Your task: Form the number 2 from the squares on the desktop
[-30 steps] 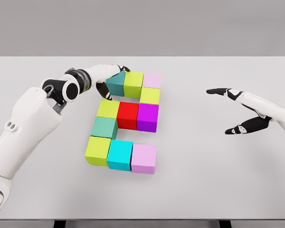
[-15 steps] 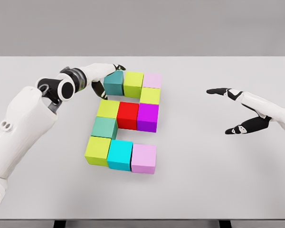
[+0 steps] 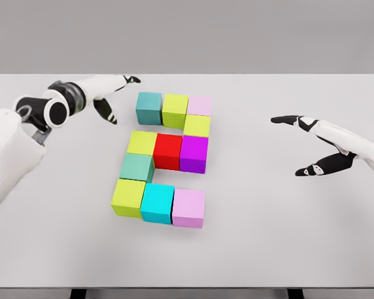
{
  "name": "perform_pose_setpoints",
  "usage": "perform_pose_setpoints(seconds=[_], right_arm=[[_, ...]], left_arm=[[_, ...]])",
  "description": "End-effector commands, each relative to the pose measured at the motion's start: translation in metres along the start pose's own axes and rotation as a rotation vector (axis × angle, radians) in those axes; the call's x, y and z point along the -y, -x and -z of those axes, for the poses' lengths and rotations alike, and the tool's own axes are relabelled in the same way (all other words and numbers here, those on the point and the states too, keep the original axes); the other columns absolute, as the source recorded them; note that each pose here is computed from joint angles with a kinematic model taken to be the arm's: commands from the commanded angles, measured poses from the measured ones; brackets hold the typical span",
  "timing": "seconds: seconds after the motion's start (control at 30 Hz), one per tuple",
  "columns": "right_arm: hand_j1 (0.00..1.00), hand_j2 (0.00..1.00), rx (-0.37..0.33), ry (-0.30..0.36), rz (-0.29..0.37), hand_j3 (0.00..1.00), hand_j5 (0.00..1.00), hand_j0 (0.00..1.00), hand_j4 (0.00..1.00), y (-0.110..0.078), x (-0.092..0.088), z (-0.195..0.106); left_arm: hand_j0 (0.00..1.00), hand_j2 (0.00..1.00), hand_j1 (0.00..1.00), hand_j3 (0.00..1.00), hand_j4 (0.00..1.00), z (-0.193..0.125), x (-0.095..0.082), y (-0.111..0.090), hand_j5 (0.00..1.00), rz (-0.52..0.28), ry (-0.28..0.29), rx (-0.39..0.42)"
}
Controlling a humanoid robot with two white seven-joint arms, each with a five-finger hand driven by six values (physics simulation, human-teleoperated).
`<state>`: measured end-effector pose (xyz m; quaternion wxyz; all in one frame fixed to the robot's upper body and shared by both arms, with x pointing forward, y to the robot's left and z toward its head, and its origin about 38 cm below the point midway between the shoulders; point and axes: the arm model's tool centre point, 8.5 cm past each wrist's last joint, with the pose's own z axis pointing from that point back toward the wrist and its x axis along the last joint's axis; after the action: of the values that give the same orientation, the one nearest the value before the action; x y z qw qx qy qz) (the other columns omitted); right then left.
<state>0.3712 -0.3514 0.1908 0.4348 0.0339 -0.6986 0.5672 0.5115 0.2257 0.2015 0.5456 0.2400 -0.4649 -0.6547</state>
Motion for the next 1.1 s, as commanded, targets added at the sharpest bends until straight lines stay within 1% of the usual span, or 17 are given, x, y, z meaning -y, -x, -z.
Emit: perform_pose_setpoints(seconds=[0.0, 0.1, 0.2, 0.33, 0.43, 0.47, 0.57, 0.73, 0.9, 0.97, 1.03, 1.07], right_arm=[[1.0, 1.0, 0.001, 0.005, 0.006, 1.0, 1.0, 1.0, 1.0, 0.0, 0.001, 0.0], [1.0, 1.0, 0.002, 0.006, 0.008, 1.0, 1.0, 1.0, 1.0, 0.0, 0.001, 0.0], [1.0, 1.0, 0.001, 0.004, 0.005, 1.0, 1.0, 1.0, 1.0, 0.0, 0.001, 0.0], [1.0, 1.0, 0.003, 0.006, 0.007, 1.0, 1.0, 1.0, 1.0, -0.001, 0.001, 0.0], [1.0, 1.0, 0.003, 0.005, 0.006, 1.0, 1.0, 1.0, 1.0, 0.0, 0.001, 0.0], [1.0, 1.0, 0.003, 0.006, 0.007, 1.0, 1.0, 1.0, 1.0, -0.001, 0.001, 0.0], [1.0, 1.0, 0.002, 0.005, 0.006, 1.0, 1.0, 1.0, 1.0, 0.0, 0.001, 0.0], [1.0, 1.0, 0.002, 0.005, 0.006, 1.0, 1.0, 1.0, 1.0, 0.0, 0.001, 0.0], [1.0, 1.0, 0.002, 0.005, 0.006, 1.0, 1.0, 1.0, 1.0, 0.0, 0.001, 0.0], [1.0, 1.0, 0.001, 0.004, 0.005, 1.0, 1.0, 1.0, 1.0, 0.0, 0.001, 0.0], [1.0, 1.0, 0.004, 0.005, 0.005, 1.0, 1.0, 1.0, 1.0, -0.001, 0.001, 0.0], [1.0, 1.0, 0.004, 0.005, 0.005, 1.0, 1.0, 1.0, 1.0, -0.001, 0.001, 0.0]], left_arm=[[1.0, 1.0, 1.0, 1.0, 1.0, -0.017, -0.004, 0.021, 1.0, 0.027, 0.001, -0.015], [1.0, 1.0, 1.0, 1.0, 1.0, -0.022, 0.004, 0.031, 1.0, 0.081, 0.03, -0.004], [1.0, 1.0, 1.0, 1.0, 1.0, -0.02, 0.011, 0.035, 1.0, 0.097, 0.053, -0.019], [1.0, 1.0, 1.0, 1.0, 1.0, -0.019, 0.017, 0.04, 1.0, 0.098, 0.07, -0.036], [1.0, 1.0, 1.0, 1.0, 1.0, -0.016, 0.024, 0.048, 1.0, 0.095, 0.095, -0.058], [1.0, 1.0, 1.0, 1.0, 1.0, -0.015, 0.025, 0.047, 1.0, 0.097, 0.098, -0.058], [1.0, 1.0, 1.0, 1.0, 1.0, -0.011, 0.026, 0.041, 1.0, 0.138, 0.101, -0.06], [1.0, 1.0, 1.0, 1.0, 1.0, -0.009, 0.03, 0.038, 1.0, 0.156, 0.113, -0.055], [1.0, 1.0, 1.0, 1.0, 1.0, -0.007, 0.023, 0.031, 1.0, 0.198, 0.111, -0.052], [1.0, 1.0, 1.0, 1.0, 1.0, -0.006, 0.024, 0.03, 1.0, 0.199, 0.114, -0.048], [1.0, 1.0, 1.0, 1.0, 1.0, -0.007, 0.014, 0.026, 1.0, 0.183, 0.12, -0.021], [1.0, 1.0, 1.0, 1.0, 1.0, -0.01, 0.009, 0.027, 1.0, 0.174, 0.13, -0.01]])
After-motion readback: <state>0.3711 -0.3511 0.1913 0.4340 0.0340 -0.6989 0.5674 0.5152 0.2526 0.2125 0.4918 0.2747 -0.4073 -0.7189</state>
